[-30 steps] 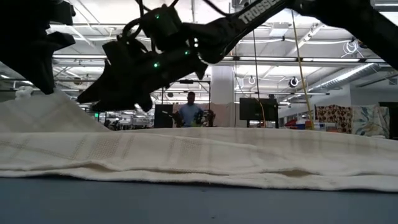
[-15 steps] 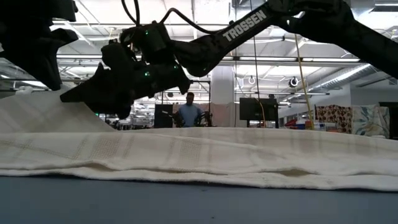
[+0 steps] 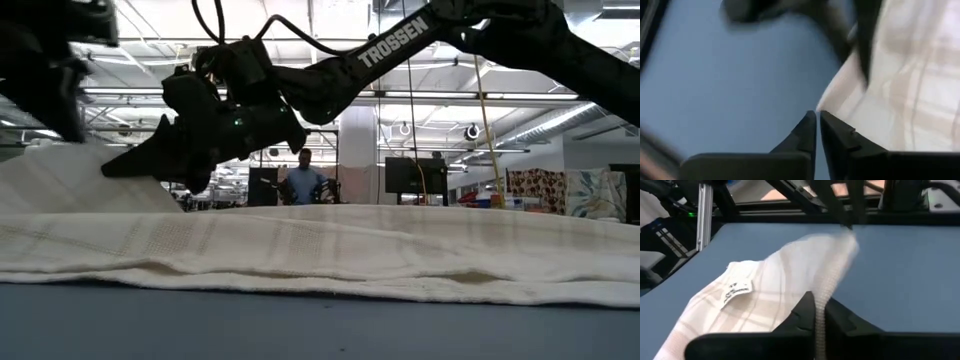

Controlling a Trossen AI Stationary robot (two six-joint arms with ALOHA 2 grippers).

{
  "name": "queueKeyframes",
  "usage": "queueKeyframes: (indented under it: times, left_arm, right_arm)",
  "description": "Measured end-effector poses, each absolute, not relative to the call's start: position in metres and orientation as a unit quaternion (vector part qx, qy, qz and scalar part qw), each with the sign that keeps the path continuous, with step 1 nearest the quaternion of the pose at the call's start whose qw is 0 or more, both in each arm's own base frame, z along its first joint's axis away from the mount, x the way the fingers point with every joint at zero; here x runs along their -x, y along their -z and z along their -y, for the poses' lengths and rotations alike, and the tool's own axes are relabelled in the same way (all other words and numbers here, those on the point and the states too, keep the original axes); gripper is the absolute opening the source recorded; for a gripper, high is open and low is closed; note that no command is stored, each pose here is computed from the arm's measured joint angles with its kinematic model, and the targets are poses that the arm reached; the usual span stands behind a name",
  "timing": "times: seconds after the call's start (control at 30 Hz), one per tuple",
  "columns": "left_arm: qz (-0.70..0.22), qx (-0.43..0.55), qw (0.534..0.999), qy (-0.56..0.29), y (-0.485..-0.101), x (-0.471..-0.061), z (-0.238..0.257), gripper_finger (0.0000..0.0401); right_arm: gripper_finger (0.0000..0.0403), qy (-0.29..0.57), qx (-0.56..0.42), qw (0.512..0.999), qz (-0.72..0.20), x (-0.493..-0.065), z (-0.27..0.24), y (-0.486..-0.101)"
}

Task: Roll towel into tight, uniform cylinder
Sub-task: Roll the white towel

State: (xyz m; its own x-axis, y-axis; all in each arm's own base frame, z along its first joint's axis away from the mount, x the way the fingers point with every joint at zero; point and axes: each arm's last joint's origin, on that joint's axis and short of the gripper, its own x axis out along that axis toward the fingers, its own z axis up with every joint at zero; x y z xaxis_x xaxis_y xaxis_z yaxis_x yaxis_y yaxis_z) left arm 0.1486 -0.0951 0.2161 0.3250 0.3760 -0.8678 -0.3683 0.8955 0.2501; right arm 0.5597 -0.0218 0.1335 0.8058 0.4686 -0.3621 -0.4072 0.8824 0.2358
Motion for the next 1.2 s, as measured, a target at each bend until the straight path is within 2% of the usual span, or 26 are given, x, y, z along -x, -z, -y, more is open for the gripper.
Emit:
queueKeyframes:
  times: [0.2, 0.4, 0.57, 0.8, 0.93, 1.03, 1.2]
  left_arm:
    - [-0.537, 0.106, 0.779, -0.307, -0.215, -0.124, 0.106, 0.0100]
    - [-0.475, 0.213, 0.822, -0.232, -0.205, -0.108, 0.144, 0.0151]
    - [-0.413, 0.304, 0.832, -0.214, -0.188, -0.095, 0.165, 0.0195]
    - [-0.447, 0.298, 0.797, -0.274, -0.149, -0.091, 0.180, 0.0272]
    - [-0.461, 0.311, 0.787, -0.268, -0.137, -0.094, 0.191, 0.0312]
    - [-0.464, 0.322, 0.784, -0.258, -0.132, -0.096, 0.197, 0.0327]
    - [-0.465, 0.332, 0.782, -0.247, -0.128, -0.097, 0.202, 0.0330]
  right_arm:
    - [0.0003, -0.229, -0.075, 0.946, -0.215, -0.559, 0.022, -0.133]
    - [0.0002, -0.229, -0.073, 0.947, -0.214, -0.559, 0.022, -0.134]
    - [0.0002, -0.232, -0.062, 0.948, -0.210, -0.559, 0.023, -0.135]
    - [0.0001, -0.236, -0.060, 0.947, -0.209, -0.559, 0.024, -0.135]
    - [0.0001, -0.236, -0.059, 0.947, -0.209, -0.559, 0.025, -0.135]
    - [0.0001, -0.234, -0.060, 0.948, -0.208, -0.558, 0.028, -0.135]
    - [0.0001, -0.233, -0.060, 0.948, -0.208, -0.558, 0.029, -0.135]
